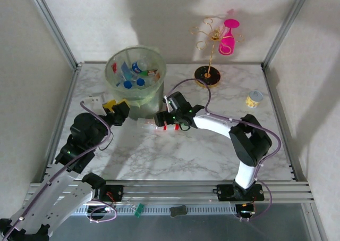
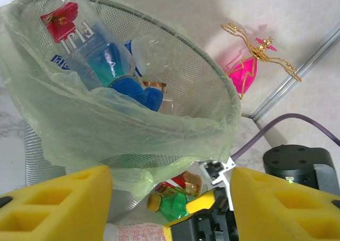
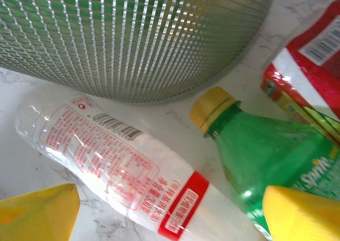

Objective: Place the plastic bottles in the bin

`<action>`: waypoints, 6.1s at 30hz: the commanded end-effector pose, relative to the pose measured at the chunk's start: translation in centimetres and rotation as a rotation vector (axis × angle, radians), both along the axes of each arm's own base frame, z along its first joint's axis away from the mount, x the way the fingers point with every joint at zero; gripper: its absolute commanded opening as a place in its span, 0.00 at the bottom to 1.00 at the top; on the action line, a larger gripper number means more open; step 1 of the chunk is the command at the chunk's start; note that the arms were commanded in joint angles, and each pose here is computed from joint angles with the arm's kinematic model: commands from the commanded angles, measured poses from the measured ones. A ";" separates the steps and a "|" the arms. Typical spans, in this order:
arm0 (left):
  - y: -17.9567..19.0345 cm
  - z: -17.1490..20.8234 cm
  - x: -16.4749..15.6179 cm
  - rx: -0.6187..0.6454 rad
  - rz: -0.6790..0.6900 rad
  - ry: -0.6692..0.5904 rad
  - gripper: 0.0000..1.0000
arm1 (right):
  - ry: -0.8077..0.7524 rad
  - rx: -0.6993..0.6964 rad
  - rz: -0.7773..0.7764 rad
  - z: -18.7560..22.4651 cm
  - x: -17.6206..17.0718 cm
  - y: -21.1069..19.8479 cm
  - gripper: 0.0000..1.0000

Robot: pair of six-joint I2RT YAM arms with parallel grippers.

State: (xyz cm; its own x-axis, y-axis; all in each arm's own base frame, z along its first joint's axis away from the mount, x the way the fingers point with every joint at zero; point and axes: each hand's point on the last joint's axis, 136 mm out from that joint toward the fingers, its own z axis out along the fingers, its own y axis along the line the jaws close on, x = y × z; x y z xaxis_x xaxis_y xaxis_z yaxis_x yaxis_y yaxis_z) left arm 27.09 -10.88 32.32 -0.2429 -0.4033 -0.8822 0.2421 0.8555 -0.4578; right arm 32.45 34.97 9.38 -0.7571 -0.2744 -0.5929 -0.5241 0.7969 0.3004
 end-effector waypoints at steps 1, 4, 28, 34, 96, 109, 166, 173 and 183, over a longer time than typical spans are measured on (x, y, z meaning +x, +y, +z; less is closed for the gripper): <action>0.0 0.4 0.1 0.018 0.010 -0.031 0.61 | -0.002 0.019 0.031 0.2 0.3 1.5 0.89; 0.1 0.3 0.0 0.025 0.015 -0.033 0.60 | 0.010 0.020 0.048 -0.2 0.1 2.2 0.89; 0.0 0.0 0.1 0.033 0.018 -0.028 0.61 | 0.092 -0.055 0.151 -3.9 -5.1 2.7 0.88; -0.2 -0.1 0.3 0.033 0.013 -0.023 0.61 | 0.074 -0.101 0.158 -4.9 -5.9 2.8 0.81; -14.2 4.2 -1.9 -0.205 -0.529 0.093 0.83 | -0.485 0.332 0.046 22.9 -9.0 -4.2 0.54; -15.9 6.7 -1.5 -0.287 -0.590 0.041 0.76 | -0.480 0.470 0.108 24.8 -10.8 -3.7 0.54; -2.7 2.3 19.4 -0.303 0.126 0.381 0.28 | -0.572 0.326 -0.119 23.3 -8.7 -9.3 0.95; -2.2 2.0 18.4 -0.298 0.163 0.395 0.55 | -0.565 0.321 -0.110 23.1 -8.5 -9.1 0.95; 0.0 7.4 16.5 -0.237 0.227 0.264 0.70 | -0.571 0.309 -0.111 23.3 -8.0 -8.7 0.95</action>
